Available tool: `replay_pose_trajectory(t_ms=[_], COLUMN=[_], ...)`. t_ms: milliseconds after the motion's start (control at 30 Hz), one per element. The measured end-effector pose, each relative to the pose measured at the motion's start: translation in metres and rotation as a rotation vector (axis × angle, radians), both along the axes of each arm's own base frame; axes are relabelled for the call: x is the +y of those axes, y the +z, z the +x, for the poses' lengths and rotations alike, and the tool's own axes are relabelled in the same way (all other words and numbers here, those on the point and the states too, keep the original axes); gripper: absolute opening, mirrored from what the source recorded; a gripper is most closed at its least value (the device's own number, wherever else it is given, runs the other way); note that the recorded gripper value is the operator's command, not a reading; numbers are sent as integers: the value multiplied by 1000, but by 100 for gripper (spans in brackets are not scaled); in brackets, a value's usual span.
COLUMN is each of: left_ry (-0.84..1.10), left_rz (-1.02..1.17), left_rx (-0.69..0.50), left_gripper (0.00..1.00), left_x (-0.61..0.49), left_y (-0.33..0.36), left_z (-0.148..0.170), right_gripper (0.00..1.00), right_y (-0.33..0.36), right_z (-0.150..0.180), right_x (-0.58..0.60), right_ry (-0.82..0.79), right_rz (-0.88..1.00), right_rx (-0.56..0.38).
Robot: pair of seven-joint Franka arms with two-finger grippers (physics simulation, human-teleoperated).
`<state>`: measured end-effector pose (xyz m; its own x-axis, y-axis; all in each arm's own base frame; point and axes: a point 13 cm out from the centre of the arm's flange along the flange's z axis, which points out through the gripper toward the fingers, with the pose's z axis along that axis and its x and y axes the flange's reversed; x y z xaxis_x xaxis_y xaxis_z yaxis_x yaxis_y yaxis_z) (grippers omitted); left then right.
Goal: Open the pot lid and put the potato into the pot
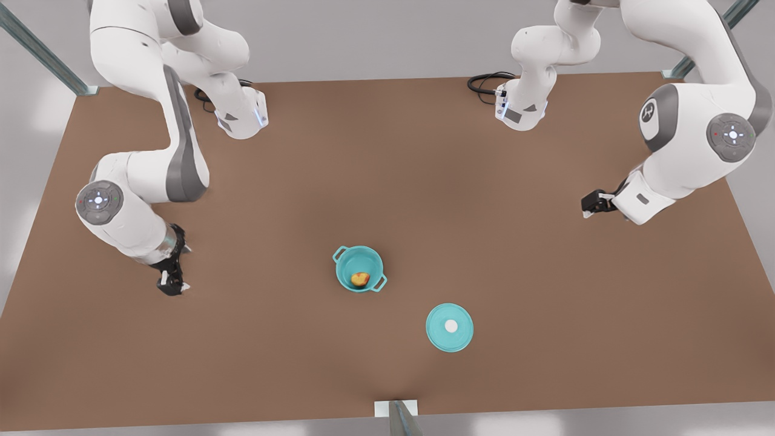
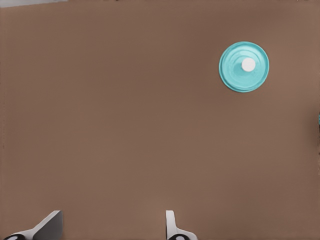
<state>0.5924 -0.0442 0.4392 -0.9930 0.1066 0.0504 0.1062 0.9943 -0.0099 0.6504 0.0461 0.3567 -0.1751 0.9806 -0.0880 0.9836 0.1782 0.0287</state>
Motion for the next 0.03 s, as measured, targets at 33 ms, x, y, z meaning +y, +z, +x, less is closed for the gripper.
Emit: replay_pose_trajectory(t_ms=[33], left_ry=[-2], left_rz=[-2], left_rx=[-3], left_gripper=[100], left_x=[-1], left_y=[1], left_z=[1], right_gripper=[100], right_y=[1], right_z=[-7], right_x=[-6], right_ry=[58], right_rz=[-16], right_rx=[27])
